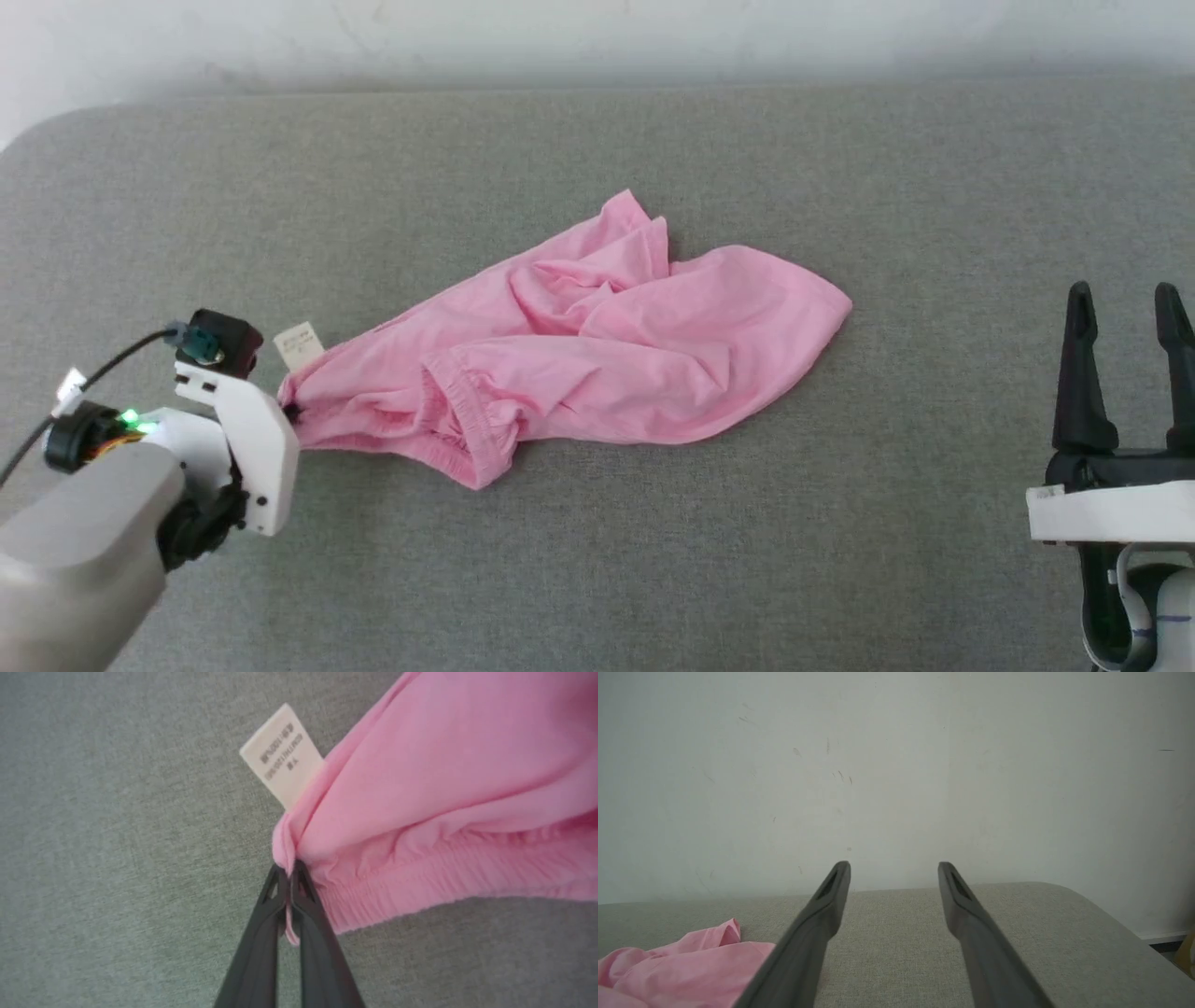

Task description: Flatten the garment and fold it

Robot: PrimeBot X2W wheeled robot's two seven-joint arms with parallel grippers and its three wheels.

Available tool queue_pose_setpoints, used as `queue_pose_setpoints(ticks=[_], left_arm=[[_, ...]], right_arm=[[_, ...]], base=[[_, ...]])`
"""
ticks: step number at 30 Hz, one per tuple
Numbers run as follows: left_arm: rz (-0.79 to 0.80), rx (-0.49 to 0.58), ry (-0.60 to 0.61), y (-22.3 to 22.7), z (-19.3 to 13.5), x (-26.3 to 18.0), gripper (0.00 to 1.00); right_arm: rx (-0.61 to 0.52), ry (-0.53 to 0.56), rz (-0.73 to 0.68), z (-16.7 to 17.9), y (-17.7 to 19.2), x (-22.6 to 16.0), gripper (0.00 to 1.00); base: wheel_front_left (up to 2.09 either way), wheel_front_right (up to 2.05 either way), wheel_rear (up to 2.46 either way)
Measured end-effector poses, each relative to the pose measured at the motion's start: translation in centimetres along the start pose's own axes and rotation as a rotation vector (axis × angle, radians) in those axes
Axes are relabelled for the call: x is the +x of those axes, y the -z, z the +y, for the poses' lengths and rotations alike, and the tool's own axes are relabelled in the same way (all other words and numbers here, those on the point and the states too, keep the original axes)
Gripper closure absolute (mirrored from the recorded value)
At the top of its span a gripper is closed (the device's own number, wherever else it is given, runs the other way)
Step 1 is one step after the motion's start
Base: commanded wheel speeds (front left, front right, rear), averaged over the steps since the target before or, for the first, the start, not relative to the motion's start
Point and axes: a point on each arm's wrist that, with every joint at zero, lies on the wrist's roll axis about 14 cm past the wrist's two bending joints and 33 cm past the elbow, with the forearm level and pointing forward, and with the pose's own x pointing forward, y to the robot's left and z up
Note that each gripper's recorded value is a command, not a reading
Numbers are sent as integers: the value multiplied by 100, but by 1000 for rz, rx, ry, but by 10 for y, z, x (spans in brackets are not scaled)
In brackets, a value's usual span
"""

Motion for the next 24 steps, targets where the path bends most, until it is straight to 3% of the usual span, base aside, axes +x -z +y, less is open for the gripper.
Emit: queue_pose_setpoints(ticks=[9,16,20,24], left_arm=[[-549,23,-114,-91,0,-42,0],[-865,-14,-284,-143,2,-102,0],[-972,-49,-380,-141,2,-130,0],[-1015,-101,-465,-125,3,-142,0]], right_arm=[[-116,-59,-121,18,-44,10,0],[-246,-240,-221,56,-76,43,0],[-318,-395,-123,77,-48,58,0],[-344,-523,101,96,-12,73,0]], base=[[0,0,0],[0,0,0],[0,0,0],[0,0,0]])
